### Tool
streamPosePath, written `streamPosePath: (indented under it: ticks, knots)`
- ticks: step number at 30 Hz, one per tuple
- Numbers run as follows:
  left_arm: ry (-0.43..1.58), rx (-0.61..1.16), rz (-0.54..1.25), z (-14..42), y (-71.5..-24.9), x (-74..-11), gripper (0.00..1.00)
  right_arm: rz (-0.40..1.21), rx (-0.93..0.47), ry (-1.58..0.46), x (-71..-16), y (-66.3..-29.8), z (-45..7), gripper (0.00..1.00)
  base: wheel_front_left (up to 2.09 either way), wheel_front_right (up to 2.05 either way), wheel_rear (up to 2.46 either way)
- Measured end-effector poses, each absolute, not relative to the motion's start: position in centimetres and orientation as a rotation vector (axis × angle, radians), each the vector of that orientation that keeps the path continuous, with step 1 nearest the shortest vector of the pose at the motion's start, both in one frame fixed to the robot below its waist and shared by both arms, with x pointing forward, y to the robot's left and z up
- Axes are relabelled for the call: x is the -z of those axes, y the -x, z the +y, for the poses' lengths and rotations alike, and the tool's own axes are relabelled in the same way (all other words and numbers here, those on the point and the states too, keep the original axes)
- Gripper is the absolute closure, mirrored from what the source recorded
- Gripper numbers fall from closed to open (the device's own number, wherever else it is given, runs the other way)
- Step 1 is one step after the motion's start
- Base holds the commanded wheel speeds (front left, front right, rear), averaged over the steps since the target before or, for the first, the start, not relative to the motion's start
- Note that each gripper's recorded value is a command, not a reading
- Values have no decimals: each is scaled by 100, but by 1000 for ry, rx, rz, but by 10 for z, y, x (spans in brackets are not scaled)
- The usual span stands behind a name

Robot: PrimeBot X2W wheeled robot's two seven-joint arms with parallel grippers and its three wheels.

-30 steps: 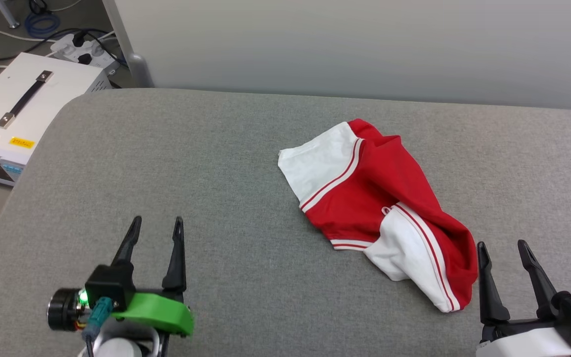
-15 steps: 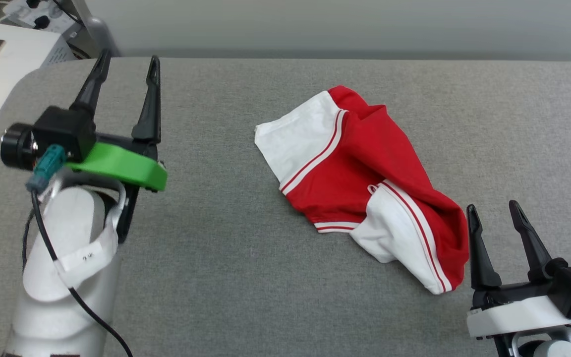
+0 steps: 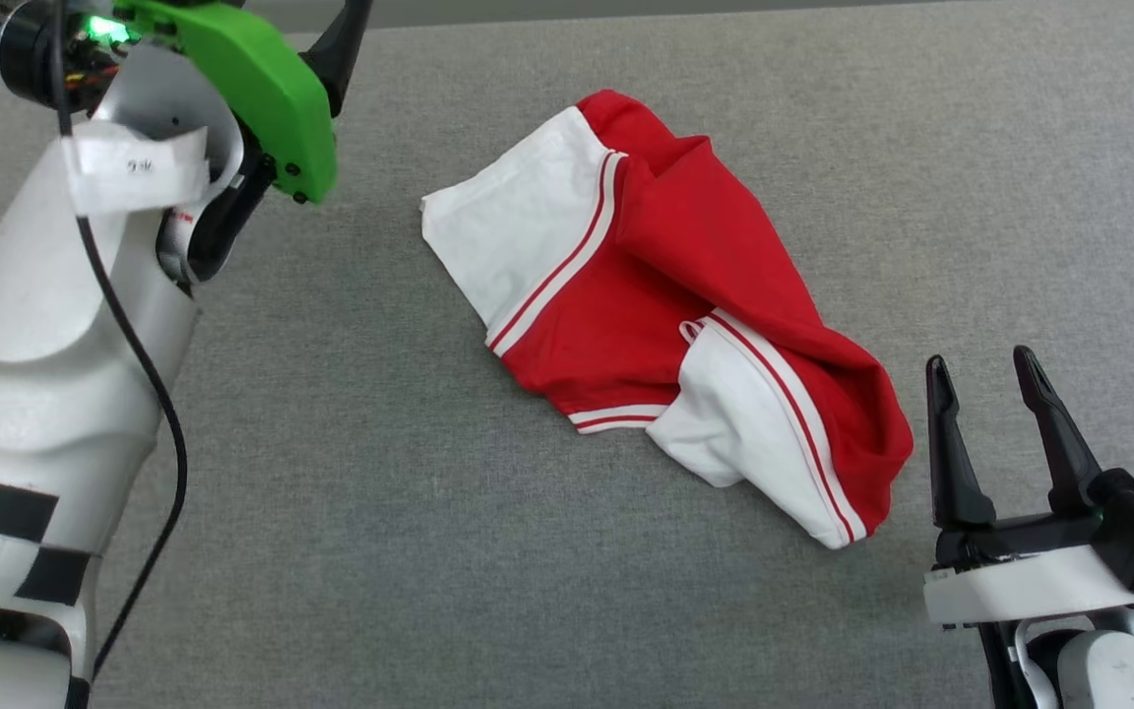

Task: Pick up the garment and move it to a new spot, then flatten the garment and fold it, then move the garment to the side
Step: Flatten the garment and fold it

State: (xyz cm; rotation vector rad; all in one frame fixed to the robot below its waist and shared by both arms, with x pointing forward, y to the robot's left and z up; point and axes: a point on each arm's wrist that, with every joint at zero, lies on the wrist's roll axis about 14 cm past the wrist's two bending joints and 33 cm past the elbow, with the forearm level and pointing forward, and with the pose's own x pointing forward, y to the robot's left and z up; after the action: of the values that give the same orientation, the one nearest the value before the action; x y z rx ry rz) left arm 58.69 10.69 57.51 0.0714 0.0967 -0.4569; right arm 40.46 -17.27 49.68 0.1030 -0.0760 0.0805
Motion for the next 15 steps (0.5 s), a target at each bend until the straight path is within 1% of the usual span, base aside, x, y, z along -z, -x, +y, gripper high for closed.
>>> streamPosePath:
  ticks: [3,6,12,15]
  knots:
    - [-98,514,316,90,-591,-539,0,-68,-67,-98,-493,-409,-177,0,0,0,0]
    - [-127,564,486,76,-588,-509,0,-57,-59,-95,-488,-412,-180,0,0,0,0]
    - [-250,628,747,66,-575,-453,0,-42,-45,-94,-481,-418,-185,0,0,0,0]
    - [-295,647,834,65,-569,-428,0,-35,-35,-89,-478,-421,-189,0,0,0,0]
